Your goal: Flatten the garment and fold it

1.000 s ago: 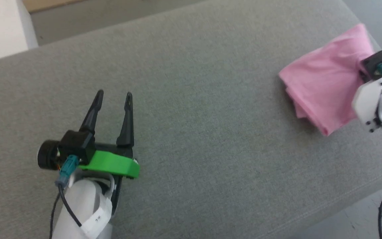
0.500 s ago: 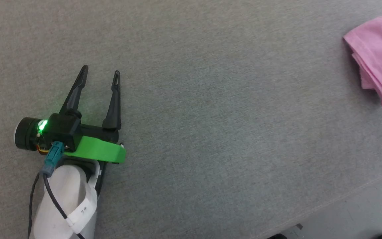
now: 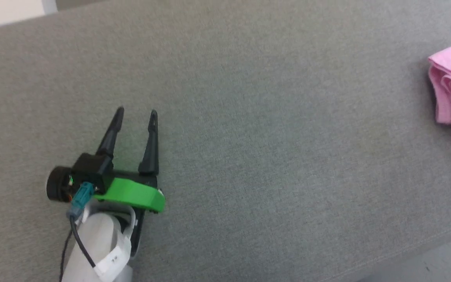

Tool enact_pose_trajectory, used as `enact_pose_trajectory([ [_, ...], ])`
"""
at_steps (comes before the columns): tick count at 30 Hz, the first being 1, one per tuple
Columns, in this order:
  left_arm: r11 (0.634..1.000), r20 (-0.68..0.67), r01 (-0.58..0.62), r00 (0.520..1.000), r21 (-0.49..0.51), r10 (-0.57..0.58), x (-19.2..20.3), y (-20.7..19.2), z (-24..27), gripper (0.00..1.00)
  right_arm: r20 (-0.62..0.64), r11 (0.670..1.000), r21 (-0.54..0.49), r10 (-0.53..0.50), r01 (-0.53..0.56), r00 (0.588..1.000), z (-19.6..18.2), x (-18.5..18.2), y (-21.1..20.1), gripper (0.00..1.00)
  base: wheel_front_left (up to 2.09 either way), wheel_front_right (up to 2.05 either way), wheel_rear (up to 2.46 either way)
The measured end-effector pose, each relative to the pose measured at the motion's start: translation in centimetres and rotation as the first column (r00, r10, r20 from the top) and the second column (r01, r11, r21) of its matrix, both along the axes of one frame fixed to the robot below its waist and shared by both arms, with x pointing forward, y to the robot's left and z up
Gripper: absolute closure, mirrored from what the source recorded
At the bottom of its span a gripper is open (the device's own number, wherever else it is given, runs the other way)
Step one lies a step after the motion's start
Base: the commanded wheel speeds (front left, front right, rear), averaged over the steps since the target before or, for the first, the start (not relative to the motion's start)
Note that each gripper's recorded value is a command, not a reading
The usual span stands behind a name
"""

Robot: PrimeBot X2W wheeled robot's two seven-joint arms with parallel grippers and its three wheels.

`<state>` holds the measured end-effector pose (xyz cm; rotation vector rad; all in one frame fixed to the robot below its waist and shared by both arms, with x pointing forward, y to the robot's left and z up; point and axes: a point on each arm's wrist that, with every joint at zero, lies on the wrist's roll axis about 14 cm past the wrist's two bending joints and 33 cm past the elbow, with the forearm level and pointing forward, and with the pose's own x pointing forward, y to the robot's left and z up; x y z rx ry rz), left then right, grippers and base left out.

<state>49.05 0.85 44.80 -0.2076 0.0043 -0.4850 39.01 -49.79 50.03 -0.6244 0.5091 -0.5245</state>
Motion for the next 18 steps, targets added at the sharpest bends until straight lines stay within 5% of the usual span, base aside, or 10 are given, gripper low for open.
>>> enact_pose_trajectory([
  [8,0.997,0.015,-0.068,0.998,-0.021,0.068,-3.6,2.6,3.3,0.00,0.370,0.974,0.126,0.128,-0.187,0.920,3.3,0.0,6.4,0.00,0.00,0.00,0.00],
  [18,0.987,0.066,-0.158,0.985,-0.024,0.160,-7.8,6.5,6.5,0.00,0.622,0.876,0.260,0.170,-0.406,0.764,5.4,-3.3,16.2,0.00,0.00,0.00,0.00],
])
